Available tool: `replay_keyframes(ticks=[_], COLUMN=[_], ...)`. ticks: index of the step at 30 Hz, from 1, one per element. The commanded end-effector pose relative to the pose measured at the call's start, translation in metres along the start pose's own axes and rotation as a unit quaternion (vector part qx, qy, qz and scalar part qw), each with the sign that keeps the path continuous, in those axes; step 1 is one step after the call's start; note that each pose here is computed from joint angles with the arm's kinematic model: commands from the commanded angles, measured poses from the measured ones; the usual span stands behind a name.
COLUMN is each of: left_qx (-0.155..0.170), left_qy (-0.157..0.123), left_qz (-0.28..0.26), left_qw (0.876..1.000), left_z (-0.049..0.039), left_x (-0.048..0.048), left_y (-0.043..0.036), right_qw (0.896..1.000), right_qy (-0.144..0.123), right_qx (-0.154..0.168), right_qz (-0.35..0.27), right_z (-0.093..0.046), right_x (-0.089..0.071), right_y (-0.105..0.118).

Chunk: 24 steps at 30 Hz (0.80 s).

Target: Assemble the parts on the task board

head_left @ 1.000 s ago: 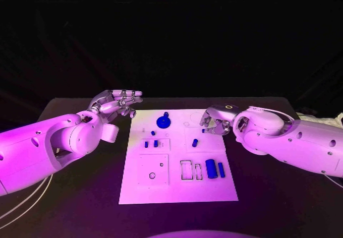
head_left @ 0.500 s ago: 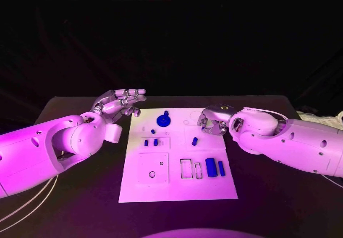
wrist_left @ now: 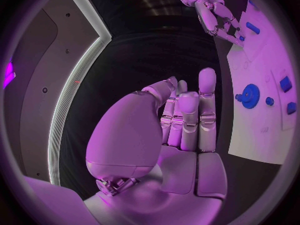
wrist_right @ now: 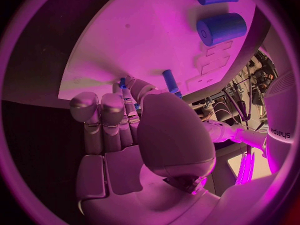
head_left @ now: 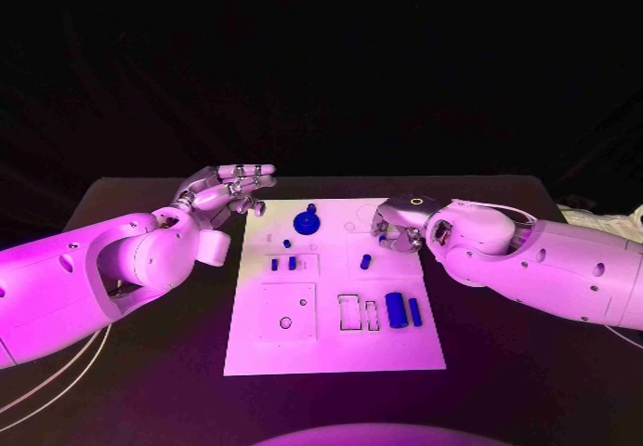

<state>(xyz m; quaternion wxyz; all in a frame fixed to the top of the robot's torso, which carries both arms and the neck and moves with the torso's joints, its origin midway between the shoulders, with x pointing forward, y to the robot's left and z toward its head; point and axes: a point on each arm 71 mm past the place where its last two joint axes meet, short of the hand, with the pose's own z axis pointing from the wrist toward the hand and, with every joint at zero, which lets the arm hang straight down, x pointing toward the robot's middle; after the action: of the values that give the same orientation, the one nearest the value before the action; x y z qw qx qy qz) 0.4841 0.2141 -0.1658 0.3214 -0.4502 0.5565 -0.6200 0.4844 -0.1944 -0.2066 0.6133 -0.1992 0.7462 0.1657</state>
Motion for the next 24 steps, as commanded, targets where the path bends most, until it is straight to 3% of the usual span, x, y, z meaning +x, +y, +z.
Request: replay_keyframes(ticks=[1, 15, 24], left_qx=[0.003, -0.005, -0.008], left_qy=[0.013, 0.017, 0.017], left_qz=[-0.002, 0.000, 0.001], left_qw=[1.000, 1.000, 1.000], left_z=[-0.0003, -0.0010, -0.0009], left_x=[0.0027, 0.0023, 0.0019], left_y=[-0.0003, 0.0011, 0.0015], right_qw=[0.999, 1.000, 1.000], right_qy=[0.027, -0.001, -0.004], right_qx=[0.013, -0.001, -0.009], right_qz=[-0.025, -0.014, -0.001], right_z=[-0.0010, -0.0028, -0.0029], right_x=[0.0067, 0.0024, 0.0019], right_y=[-0.0028, 0.0004, 0.0028])
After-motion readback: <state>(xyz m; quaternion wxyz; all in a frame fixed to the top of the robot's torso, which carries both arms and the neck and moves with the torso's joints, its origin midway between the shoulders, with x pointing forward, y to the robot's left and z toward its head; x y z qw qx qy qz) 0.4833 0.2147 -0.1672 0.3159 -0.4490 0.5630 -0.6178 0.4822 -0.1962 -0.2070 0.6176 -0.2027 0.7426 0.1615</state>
